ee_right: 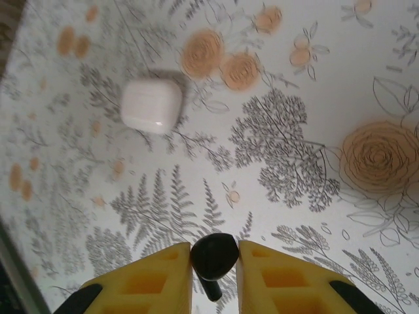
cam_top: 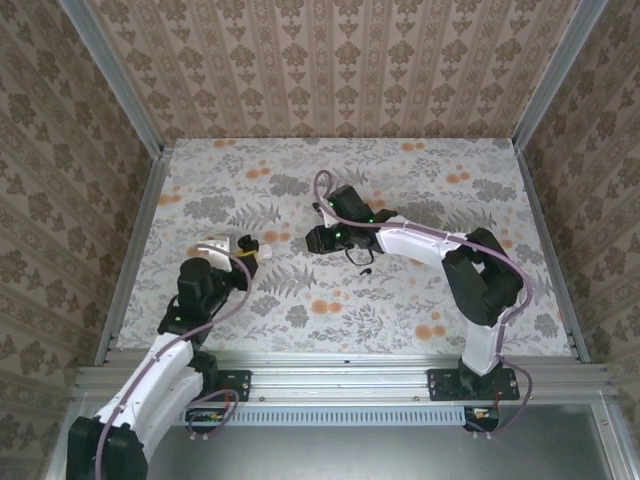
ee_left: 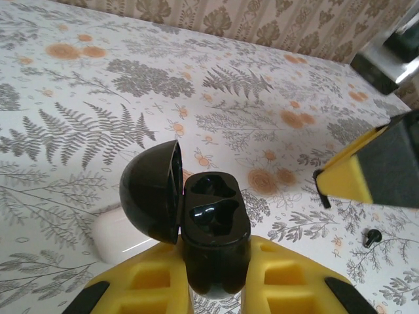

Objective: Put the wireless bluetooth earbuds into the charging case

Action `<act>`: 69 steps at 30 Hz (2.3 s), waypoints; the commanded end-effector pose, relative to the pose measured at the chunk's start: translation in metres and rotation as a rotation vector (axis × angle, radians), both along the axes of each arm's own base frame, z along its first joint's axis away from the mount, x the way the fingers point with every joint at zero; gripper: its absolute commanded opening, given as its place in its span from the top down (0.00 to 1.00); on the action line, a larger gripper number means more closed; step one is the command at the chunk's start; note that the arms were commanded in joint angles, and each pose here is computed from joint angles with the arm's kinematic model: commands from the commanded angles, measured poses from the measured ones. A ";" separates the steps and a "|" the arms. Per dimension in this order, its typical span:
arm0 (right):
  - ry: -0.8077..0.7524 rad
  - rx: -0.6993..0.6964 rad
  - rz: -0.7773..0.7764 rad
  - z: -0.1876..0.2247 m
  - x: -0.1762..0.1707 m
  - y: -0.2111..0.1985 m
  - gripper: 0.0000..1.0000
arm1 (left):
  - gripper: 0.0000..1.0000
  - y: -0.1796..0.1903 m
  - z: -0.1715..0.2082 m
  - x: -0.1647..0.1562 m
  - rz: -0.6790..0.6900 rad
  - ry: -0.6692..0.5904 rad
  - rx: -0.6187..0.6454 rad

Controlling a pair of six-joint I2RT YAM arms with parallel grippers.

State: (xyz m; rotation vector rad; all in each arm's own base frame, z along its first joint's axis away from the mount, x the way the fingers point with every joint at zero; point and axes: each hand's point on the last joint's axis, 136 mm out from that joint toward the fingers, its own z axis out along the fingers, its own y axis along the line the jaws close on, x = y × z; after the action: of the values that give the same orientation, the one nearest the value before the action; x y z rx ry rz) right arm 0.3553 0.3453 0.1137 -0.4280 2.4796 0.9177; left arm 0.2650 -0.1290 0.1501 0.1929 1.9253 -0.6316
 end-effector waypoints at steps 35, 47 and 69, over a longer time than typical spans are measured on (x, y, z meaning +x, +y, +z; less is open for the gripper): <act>-0.388 0.484 0.171 0.140 -0.035 0.043 0.77 | 0.93 -0.088 0.063 -0.007 -0.397 -0.386 0.046; -0.380 0.452 0.158 0.125 -0.032 0.046 0.78 | 0.92 -0.088 0.079 -0.010 -0.395 -0.420 0.017; -0.332 0.412 0.177 0.105 -0.040 0.043 0.73 | 0.92 -0.083 0.096 -0.008 -0.356 -0.454 0.000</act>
State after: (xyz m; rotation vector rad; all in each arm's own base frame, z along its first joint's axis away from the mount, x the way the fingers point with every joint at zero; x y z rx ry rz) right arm 0.3194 0.3884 0.2352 -0.5826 1.8714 1.2990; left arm 0.2562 -0.2092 0.2018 0.6490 1.5944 -0.7408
